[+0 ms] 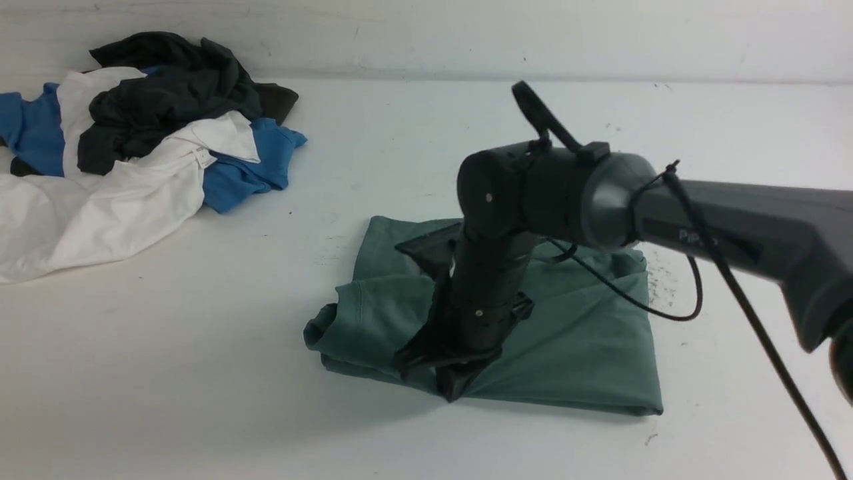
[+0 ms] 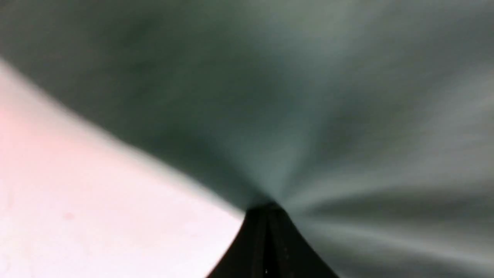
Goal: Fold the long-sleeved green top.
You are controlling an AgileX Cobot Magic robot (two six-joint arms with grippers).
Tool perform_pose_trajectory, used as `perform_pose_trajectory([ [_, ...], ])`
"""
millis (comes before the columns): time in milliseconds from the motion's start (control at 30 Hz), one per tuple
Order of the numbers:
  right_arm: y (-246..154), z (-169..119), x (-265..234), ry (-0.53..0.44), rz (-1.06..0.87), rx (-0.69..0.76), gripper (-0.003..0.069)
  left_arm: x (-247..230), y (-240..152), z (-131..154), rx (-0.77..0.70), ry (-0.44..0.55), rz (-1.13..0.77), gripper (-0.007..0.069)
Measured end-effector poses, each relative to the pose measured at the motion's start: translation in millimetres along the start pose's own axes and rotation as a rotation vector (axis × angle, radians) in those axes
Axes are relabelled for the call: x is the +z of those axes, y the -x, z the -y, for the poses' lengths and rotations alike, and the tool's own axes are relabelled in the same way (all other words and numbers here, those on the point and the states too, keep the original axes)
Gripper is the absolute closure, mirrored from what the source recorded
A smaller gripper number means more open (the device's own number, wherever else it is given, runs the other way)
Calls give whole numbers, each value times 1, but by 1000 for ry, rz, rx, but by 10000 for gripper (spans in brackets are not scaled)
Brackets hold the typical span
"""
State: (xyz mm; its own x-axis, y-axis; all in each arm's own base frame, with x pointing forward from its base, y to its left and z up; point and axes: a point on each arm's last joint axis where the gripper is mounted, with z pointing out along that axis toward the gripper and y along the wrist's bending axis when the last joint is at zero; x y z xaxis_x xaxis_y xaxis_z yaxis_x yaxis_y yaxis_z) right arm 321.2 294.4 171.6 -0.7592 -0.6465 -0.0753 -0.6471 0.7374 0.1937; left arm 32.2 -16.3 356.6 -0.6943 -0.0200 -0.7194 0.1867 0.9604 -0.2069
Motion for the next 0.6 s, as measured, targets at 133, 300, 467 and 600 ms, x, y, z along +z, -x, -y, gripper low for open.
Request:
perform_pose_trajectory([
  [133, -2, -24, 5, -12, -18, -55, 673, 0, 0, 0, 0, 1, 0, 629],
  [300, -2, -29, -8, -27, 32, -68, 673, 0, 0, 0, 0, 1, -1, 629],
  [467, 9, -24, -39, -35, 236, -33, 673, 0, 0, 0, 0, 1, -2, 629],
  [600, 28, -6, -51, -39, 406, 55, 673, 0, 0, 0, 0, 1, -3, 629],
])
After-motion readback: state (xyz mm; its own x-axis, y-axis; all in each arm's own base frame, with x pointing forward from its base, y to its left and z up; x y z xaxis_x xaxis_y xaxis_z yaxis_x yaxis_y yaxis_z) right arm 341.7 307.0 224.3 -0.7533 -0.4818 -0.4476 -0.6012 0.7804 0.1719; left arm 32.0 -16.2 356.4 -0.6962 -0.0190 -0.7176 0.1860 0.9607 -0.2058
